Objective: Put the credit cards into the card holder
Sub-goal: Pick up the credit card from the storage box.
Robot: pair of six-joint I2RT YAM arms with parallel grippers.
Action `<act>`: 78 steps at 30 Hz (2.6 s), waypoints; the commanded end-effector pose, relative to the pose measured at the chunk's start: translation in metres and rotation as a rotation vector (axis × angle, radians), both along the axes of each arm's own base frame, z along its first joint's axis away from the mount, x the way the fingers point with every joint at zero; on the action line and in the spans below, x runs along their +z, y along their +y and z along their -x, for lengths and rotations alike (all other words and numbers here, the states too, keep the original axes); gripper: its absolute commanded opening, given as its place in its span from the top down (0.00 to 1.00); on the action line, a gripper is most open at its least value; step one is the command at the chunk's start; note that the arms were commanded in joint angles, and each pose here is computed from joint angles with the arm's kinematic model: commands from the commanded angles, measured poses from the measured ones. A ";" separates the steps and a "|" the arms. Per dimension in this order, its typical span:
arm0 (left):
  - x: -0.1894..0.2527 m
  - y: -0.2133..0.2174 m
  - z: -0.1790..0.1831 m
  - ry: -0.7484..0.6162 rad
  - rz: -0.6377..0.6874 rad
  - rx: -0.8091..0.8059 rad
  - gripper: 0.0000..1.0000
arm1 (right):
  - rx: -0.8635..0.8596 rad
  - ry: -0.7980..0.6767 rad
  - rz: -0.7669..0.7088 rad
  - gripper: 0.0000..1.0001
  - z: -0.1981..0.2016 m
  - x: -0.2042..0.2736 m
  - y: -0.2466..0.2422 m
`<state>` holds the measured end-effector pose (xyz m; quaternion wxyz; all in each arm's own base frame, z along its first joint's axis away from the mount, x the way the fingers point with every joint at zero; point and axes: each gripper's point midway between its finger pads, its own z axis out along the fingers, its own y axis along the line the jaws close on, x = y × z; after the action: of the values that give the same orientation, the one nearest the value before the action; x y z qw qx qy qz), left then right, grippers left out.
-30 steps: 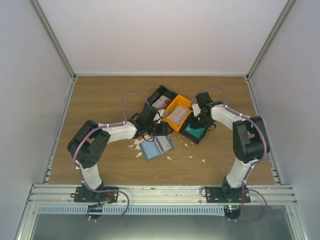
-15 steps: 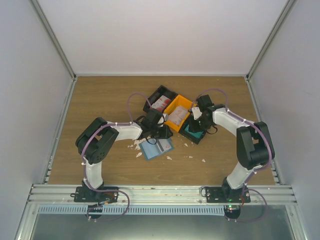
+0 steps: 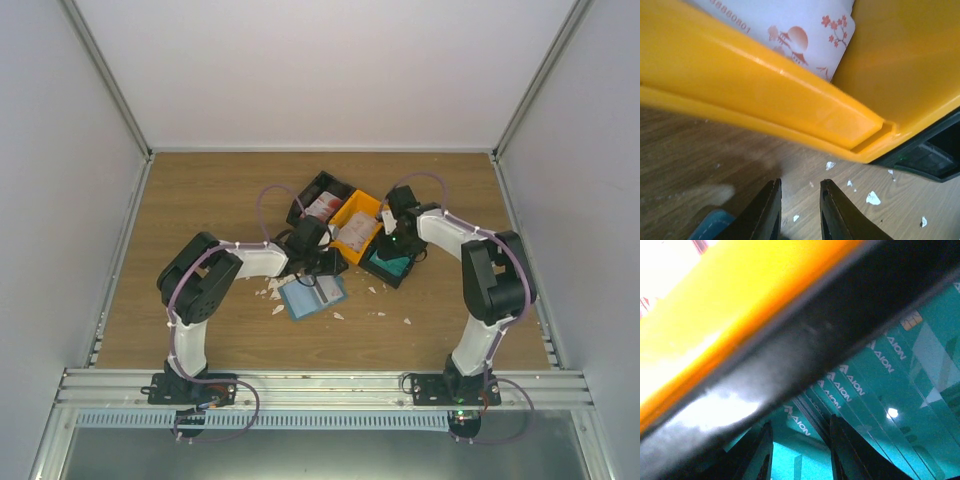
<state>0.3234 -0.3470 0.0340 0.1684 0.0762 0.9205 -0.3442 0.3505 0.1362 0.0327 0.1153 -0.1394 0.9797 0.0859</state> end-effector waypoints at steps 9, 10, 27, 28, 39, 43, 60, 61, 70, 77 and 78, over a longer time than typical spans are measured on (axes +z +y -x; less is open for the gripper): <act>0.014 -0.027 -0.007 -0.045 0.081 -0.062 0.74 | 0.055 0.046 -0.105 0.85 0.027 0.013 0.027; 0.014 -0.029 -0.006 -0.041 0.085 -0.066 0.74 | 0.061 0.048 -0.117 0.85 0.030 0.015 0.029; 0.012 -0.035 -0.007 -0.038 0.085 -0.075 0.74 | 0.113 0.090 -0.147 0.82 0.068 0.016 0.038; 0.012 -0.035 -0.007 -0.037 0.085 -0.077 0.74 | 0.114 0.096 -0.139 0.80 0.069 0.014 0.038; 0.014 -0.033 -0.007 -0.043 0.081 -0.075 0.74 | 0.097 0.033 -0.088 0.90 0.055 0.023 0.036; 0.016 -0.033 -0.006 -0.048 0.084 -0.078 0.74 | 0.092 -0.031 -0.105 0.99 0.048 0.048 0.038; 0.090 0.013 -0.004 -0.245 0.087 0.077 0.49 | 0.136 -0.260 -0.446 0.99 0.044 0.150 0.079; 0.097 0.020 -0.001 -0.264 0.093 0.089 0.45 | 0.153 -0.261 -0.506 1.00 0.046 0.154 0.087; 0.150 0.071 0.044 -0.342 0.271 0.086 0.29 | 0.278 -0.185 -0.948 0.99 0.067 0.195 0.137; 0.199 0.068 0.082 -0.353 0.476 -0.049 0.22 | 0.390 -0.088 -1.147 1.00 0.096 0.224 0.154; 0.205 0.066 0.085 -0.354 0.505 -0.065 0.23 | 0.400 -0.070 -1.161 1.00 0.100 0.225 0.156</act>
<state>0.2560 -0.2709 0.1987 0.3251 0.0816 0.8154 -0.4720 0.2754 0.2767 0.2298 0.2187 -0.2003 0.7797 0.5514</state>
